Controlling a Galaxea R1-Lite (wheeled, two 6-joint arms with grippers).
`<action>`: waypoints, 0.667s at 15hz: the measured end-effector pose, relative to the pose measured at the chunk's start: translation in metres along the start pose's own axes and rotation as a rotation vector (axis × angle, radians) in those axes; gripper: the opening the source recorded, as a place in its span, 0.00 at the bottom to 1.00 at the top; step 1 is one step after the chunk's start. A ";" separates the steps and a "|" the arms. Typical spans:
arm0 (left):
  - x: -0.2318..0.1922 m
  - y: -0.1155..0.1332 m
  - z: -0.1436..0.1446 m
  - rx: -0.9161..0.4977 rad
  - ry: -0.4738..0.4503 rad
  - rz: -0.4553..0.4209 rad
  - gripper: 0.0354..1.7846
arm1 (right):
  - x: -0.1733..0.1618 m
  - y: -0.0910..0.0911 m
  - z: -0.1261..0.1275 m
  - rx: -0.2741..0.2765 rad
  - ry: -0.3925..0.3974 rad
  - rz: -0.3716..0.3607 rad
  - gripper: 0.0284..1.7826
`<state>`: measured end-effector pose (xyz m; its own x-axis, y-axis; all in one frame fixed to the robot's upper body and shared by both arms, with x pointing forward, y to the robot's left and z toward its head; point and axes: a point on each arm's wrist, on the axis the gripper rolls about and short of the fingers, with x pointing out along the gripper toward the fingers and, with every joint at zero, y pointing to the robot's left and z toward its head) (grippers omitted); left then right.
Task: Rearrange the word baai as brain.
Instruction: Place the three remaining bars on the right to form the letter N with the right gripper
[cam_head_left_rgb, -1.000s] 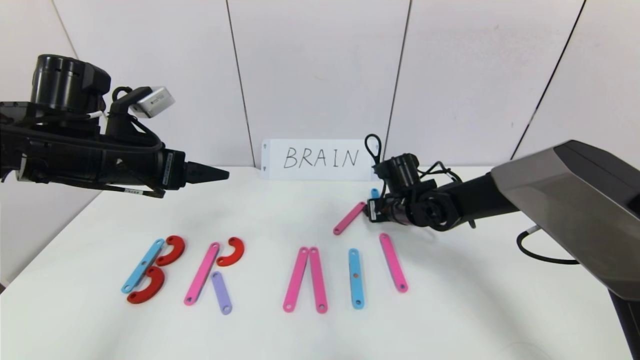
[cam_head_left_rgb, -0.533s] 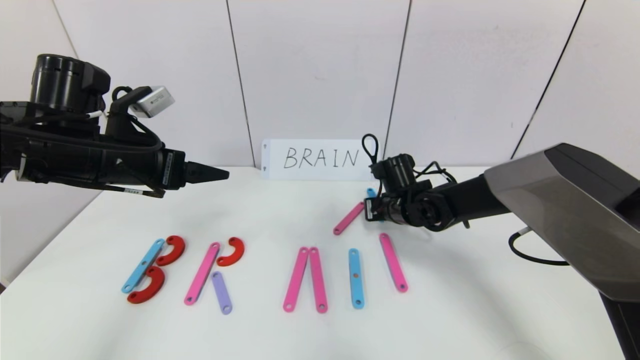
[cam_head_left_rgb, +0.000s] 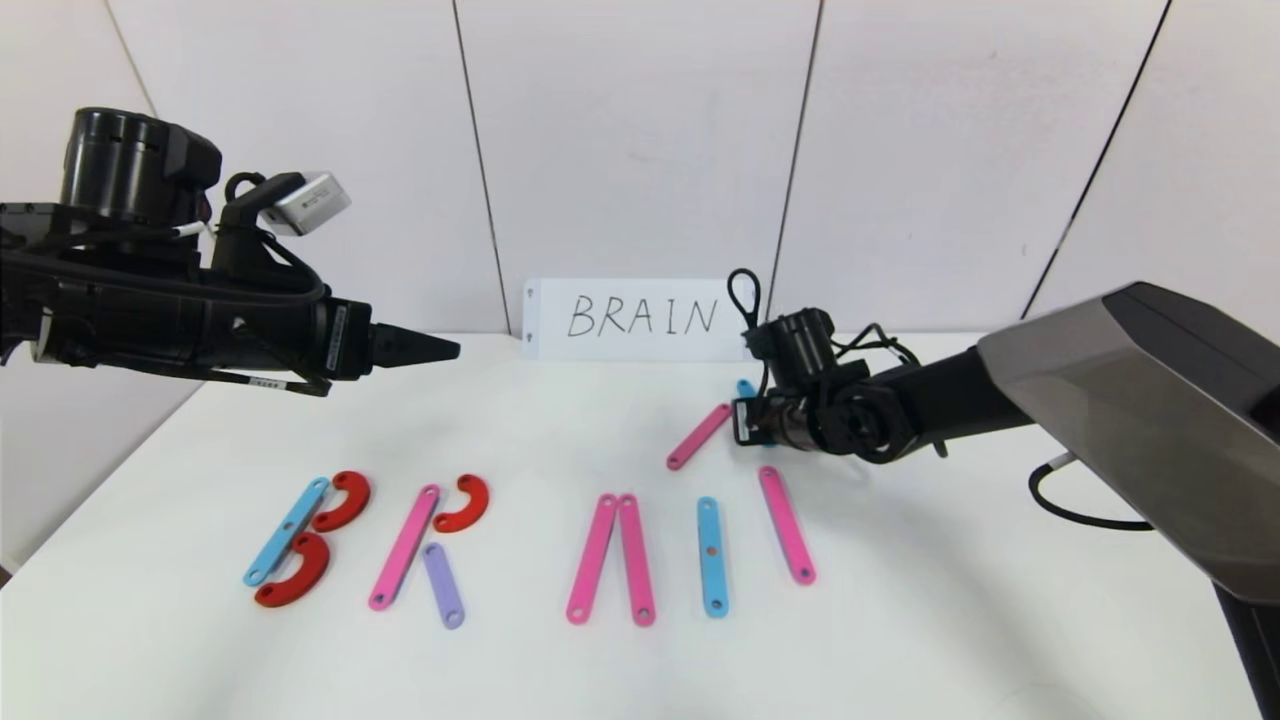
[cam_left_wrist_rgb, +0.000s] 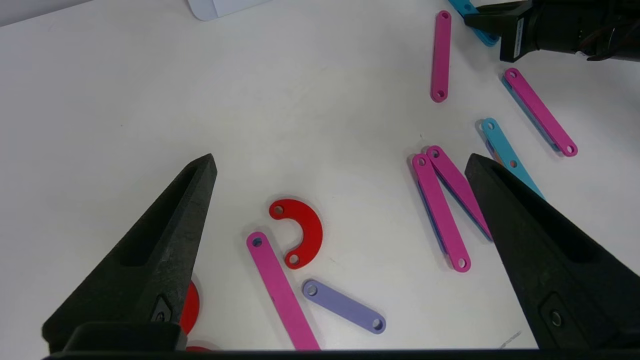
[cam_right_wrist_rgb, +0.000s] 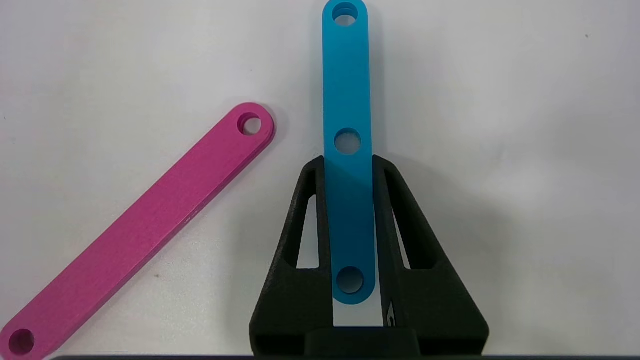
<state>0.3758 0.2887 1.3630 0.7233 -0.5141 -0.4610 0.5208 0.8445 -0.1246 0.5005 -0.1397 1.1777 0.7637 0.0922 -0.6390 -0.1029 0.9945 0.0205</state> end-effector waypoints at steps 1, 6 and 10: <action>0.000 0.000 0.000 0.000 -0.001 0.000 0.97 | -0.004 -0.002 0.001 0.001 0.001 -0.001 0.14; 0.000 0.000 0.000 -0.001 -0.001 0.001 0.97 | -0.045 -0.015 0.001 -0.005 0.008 0.024 0.14; -0.001 0.000 0.000 0.000 -0.002 0.001 0.97 | -0.093 -0.031 -0.020 -0.035 0.061 0.109 0.14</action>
<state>0.3754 0.2888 1.3636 0.7248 -0.5131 -0.4598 0.5199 0.8452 -0.1236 0.4201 -0.1802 1.2210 0.7064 0.1958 -0.6802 -0.2065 0.9762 0.0665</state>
